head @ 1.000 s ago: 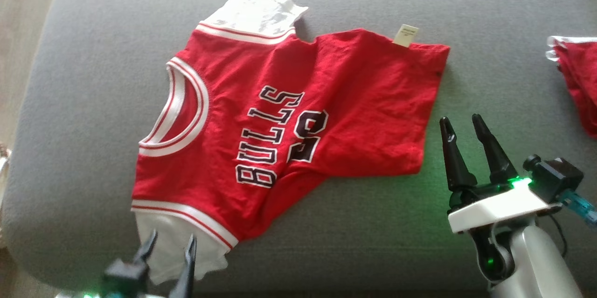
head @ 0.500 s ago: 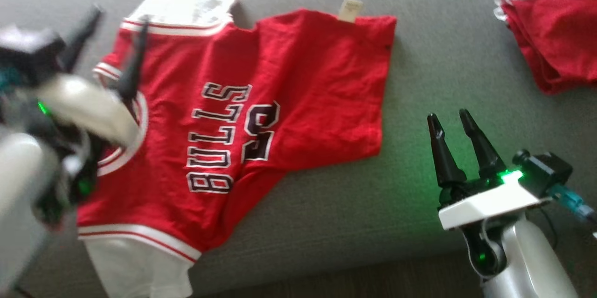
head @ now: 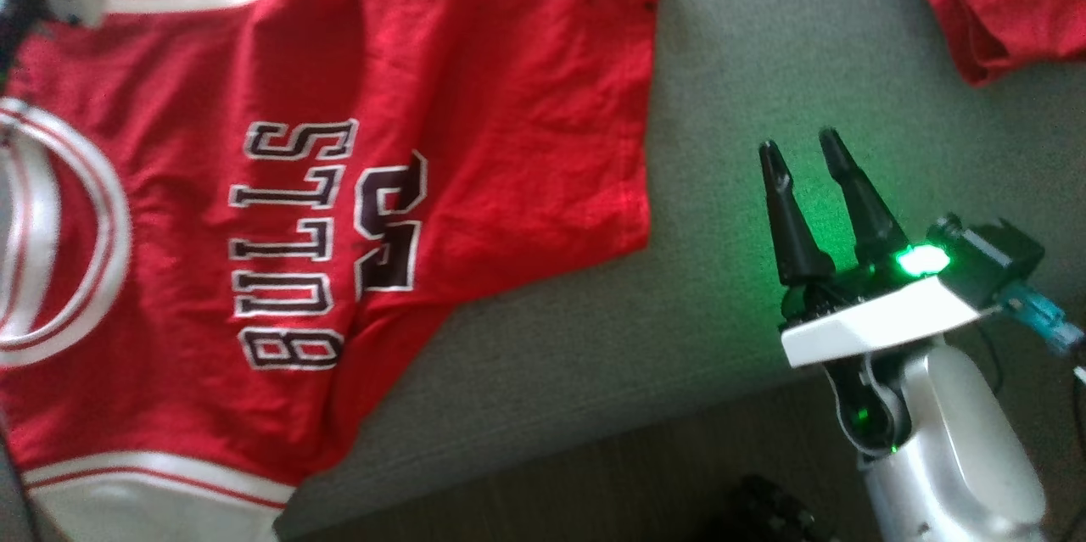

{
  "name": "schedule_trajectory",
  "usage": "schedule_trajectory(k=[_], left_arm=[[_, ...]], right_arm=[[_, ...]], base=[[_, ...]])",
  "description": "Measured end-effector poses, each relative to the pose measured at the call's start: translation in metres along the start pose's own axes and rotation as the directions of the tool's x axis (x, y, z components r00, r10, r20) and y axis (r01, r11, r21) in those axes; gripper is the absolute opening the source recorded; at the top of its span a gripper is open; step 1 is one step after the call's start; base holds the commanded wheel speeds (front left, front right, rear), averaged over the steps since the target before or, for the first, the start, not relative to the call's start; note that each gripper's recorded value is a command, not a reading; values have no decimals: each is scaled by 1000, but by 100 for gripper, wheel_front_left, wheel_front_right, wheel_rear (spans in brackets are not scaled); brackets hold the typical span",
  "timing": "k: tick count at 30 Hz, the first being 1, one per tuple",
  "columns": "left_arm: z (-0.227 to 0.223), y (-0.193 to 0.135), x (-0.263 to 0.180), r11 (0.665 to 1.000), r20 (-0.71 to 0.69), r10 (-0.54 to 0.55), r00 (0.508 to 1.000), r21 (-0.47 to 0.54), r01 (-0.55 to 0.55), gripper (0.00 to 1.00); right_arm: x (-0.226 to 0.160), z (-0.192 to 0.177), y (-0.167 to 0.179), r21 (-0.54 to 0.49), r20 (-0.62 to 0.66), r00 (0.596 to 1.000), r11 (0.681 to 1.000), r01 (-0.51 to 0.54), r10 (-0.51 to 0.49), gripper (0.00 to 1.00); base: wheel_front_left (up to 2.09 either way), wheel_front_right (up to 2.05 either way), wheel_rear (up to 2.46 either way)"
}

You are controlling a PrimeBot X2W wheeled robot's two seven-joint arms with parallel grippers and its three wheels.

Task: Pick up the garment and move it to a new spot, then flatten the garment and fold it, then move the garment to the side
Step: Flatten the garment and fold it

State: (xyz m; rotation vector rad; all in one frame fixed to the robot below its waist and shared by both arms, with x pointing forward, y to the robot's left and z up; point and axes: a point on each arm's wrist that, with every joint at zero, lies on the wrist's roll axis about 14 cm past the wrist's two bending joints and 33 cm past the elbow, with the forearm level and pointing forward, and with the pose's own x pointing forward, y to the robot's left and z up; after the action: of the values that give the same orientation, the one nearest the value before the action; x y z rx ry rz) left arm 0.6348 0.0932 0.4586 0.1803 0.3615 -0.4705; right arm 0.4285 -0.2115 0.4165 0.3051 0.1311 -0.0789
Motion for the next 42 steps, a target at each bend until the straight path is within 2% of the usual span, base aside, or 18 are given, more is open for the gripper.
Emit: schedule_trajectory(k=[3, 15, 20, 30, 35, 37, 42], left_arm=[[-22, 11, 21, 997, -79, 18, 997, 70, -13, 100], [-69, 14, 64, 999, -233, 10, 972, 42, 0, 100], [-75, 15, 72, 997, -254, 11, 967, 74, 8, 100], [-80, 14, 82, 997, -276, -2, 961, 77, 24, 100], [-80, 11, 84, 996, -285, -10, 958, 86, 36, 80], [-81, 10, 84, 995, -295, -13, 956, 87, 40, 63], [-87, 10, 85, 998, -330, -16, 944, 52, 35, 36]], right_arm=[[7, -1, -4, -4, 0, 1000, 1000, 6, -6, 100], [7, -8, -22, -14, -24, 998, 998, 54, -54, 100], [6, -9, -25, -12, -27, 997, 998, 65, -65, 100], [2, -9, -32, -22, -32, 996, 996, 86, -86, 100], [0, -7, -34, -18, -28, 995, 996, 91, -91, 100], [-1, -6, -34, -20, -25, 995, 996, 92, -93, 100], [-2, -4, -34, -23, -21, 995, 995, 93, -94, 100]], base=[[0, 0, 0], [0, 0, 0], [0, 0, 0], [0, 0, 0], [0, 0, 0], [0, 0, 0], [0, 0, 0]])
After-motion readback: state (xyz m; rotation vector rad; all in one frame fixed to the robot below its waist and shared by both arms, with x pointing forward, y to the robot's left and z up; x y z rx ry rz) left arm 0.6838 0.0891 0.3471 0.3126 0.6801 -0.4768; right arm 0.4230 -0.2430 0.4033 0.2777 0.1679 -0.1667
